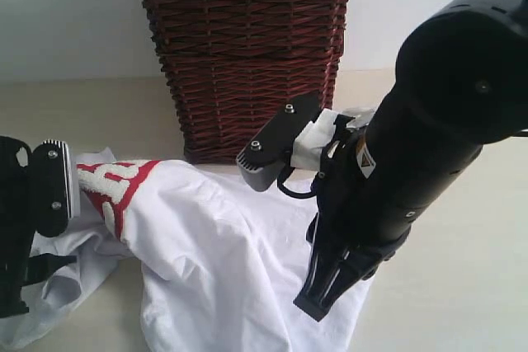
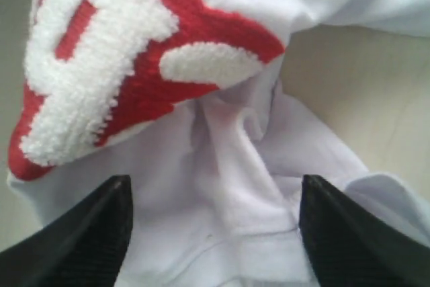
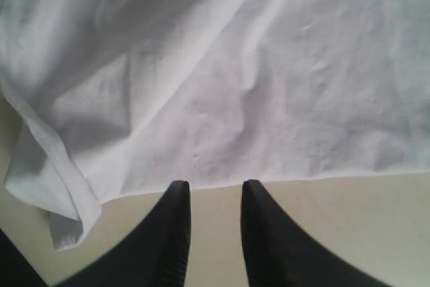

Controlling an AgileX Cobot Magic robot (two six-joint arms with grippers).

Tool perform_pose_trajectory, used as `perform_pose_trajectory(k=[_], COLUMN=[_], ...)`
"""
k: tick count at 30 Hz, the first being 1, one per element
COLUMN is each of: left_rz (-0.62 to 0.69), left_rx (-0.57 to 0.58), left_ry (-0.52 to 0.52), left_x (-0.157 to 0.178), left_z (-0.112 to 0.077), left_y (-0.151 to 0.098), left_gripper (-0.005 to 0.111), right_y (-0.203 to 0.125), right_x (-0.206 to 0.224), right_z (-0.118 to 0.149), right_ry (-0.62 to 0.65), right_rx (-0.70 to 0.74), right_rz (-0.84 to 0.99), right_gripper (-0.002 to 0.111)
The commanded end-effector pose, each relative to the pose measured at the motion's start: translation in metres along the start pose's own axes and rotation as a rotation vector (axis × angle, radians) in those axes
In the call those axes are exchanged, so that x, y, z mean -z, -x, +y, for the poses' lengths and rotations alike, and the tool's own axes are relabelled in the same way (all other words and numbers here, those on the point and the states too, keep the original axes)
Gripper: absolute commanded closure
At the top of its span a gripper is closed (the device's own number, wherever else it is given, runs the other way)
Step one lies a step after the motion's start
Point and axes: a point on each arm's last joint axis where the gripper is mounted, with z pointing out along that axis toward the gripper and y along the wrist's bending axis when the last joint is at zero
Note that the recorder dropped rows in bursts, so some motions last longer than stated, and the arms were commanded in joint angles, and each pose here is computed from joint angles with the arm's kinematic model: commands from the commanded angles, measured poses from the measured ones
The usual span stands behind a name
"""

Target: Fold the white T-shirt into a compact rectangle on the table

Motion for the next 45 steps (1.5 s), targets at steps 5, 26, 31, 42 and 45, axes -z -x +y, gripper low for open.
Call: perform_pose_trajectory(k=[5,26,31,42,45], left_rz=[-0.003,-0.046,-0.136,-0.259,-0.264], left_rx=[0.042,-0.084,-0.102,-0.140,-0.093], left_ry=[-0.053,-0.139,-0.174,-0.555,-0.543], left_x=[-0.022,-0.023,0.018,0.122,0.137], left_z=[-0.008,-0.002,0.004,-0.016,-0.012], left_y=[0.012,0.035,0.049,0.066,0.070], left_gripper=[0.040,0.107,0.107,0.107,0.107], right_y=[0.001,0.001,-0.001,-0.002,-0.002], right_x=[0.002,0.002,0.002,0.006,0.006], right_z=[0.000,0.000,-0.003,-0.026,-0.027], right_ry=[-0.005,-0.006,-0.035,-0.293,-0.303], right_rx=[0.012,0.012,0.036,-0.018,-0.018], right_rz=[-0.005,-0.008,0.013,0.023,0.025], right_gripper=[0.080,0.080,0.080,0.083,0.094])
